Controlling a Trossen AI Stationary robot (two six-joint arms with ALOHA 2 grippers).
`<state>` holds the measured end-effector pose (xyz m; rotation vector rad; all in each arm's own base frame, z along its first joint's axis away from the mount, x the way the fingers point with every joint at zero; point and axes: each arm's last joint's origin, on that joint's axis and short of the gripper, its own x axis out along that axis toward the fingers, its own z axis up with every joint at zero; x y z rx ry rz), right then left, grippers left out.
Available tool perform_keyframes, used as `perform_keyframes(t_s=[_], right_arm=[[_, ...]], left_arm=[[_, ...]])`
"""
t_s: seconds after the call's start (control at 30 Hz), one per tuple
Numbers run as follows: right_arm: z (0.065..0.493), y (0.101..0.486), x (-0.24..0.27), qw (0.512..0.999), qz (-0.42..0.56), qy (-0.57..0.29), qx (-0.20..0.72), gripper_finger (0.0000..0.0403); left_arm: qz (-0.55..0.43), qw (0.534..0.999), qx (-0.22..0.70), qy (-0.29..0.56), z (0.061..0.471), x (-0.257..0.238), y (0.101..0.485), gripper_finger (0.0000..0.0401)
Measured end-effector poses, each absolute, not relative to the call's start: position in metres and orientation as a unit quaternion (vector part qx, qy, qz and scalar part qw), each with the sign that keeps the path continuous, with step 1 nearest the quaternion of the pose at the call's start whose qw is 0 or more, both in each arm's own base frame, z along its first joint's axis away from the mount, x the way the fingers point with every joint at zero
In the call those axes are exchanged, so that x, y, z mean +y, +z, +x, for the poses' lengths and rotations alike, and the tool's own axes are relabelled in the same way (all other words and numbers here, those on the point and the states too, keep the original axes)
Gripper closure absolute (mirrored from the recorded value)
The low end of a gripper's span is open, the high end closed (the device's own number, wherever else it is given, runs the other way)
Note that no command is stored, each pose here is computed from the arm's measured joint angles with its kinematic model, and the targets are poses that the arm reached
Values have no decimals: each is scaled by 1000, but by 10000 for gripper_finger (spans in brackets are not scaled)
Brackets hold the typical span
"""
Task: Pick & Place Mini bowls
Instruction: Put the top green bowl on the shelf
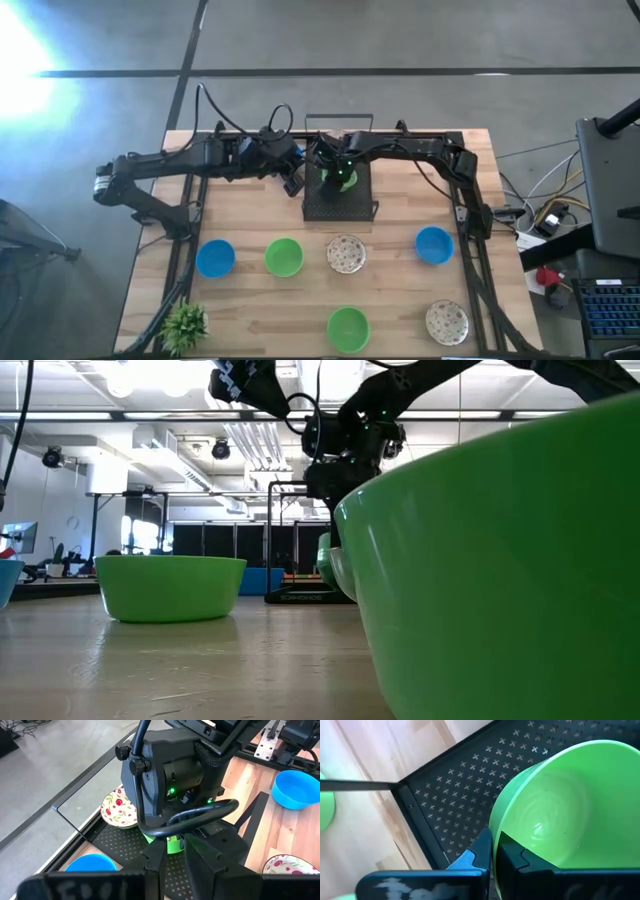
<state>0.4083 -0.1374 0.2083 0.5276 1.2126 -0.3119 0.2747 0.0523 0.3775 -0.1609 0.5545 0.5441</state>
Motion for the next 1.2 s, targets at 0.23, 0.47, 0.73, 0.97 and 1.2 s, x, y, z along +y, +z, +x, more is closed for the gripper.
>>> perform_keyframes(t_s=[0.23,0.47,0.73,0.97,1.2], right_arm=[[409,208,-140,763,290,-197,543,394],[410,203,-145,760,286,-227,538,394],[415,185,-147,750,292,-228,548,394],[415,185,-147,748,299,-231,545,394],[417,185,-148,754,300,-230,537,394]], left_arm=[[-78,922,271,265,275,52,377,334],[-78,922,271,265,275,52,377,334],[-78,922,273,265,274,52,377,334],[-74,923,271,263,275,52,378,334],[-74,923,272,264,275,52,377,334]])
